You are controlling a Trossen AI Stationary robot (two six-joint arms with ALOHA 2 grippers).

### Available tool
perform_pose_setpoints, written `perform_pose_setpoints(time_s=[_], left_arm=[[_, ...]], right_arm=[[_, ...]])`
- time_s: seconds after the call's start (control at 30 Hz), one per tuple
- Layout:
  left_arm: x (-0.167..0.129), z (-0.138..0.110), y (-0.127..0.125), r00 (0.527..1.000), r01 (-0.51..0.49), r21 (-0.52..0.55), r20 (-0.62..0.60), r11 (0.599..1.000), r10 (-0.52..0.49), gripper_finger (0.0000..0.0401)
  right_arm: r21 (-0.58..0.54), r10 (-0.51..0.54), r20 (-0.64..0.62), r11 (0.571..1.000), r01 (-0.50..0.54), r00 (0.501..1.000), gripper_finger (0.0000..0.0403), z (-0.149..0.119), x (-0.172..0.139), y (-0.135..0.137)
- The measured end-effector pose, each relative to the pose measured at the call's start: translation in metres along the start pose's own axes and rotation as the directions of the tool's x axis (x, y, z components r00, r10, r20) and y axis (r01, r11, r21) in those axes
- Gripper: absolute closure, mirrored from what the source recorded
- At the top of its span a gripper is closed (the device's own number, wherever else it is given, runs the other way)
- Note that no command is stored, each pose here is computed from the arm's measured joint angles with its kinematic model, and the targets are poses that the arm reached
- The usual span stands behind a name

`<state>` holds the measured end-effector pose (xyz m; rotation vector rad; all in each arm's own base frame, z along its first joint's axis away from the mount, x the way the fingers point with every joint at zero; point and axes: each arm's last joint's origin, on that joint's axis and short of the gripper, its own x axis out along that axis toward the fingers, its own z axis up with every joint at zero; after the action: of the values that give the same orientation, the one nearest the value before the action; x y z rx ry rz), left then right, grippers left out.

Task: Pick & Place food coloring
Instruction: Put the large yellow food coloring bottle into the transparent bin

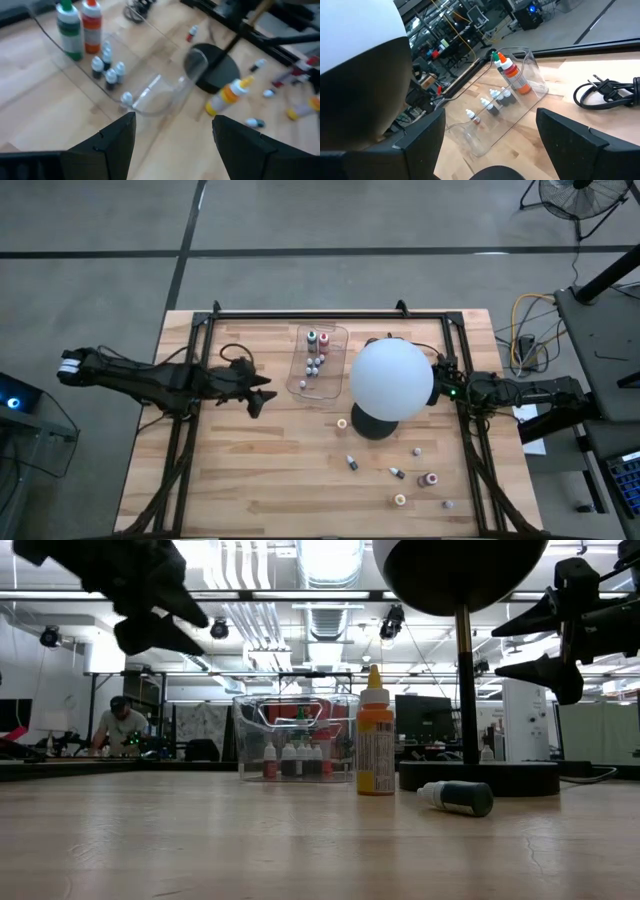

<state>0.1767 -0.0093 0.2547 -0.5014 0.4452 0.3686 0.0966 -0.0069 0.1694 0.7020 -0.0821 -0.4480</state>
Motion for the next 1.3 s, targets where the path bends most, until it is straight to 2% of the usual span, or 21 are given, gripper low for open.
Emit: perform_pose_setpoints(time_s=[0.27,0.6,0.77,1.3], left_arm=[[-0.012,-0.018,0.017,0.996,0.078,-0.013,0.044,0.997,-0.078,0.0167],[-0.016,-0.036,0.032,0.995,0.085,0.008,0.054,0.996,-0.085,0.0167],[-0.016,-0.044,0.038,0.994,0.093,-0.017,0.051,0.995,-0.093,0.0167],[-0.017,-0.044,0.035,0.987,0.156,0.007,0.028,0.988,-0.156,0.0167]], right_arm=[[0.000,-0.001,0.000,1.000,0.001,1.000,0.0101,0.000,0.000,0.000],[0.000,-0.001,0.001,1.000,0.001,1.000,0.0101,0.000,0.000,0.000],[0.000,-0.001,0.001,1.000,0.001,1.000,0.0101,0.000,0.000,0.000],[0.001,-0.001,0.001,1.000,0.001,1.000,0.0101,0.000,0.000,0.000]])
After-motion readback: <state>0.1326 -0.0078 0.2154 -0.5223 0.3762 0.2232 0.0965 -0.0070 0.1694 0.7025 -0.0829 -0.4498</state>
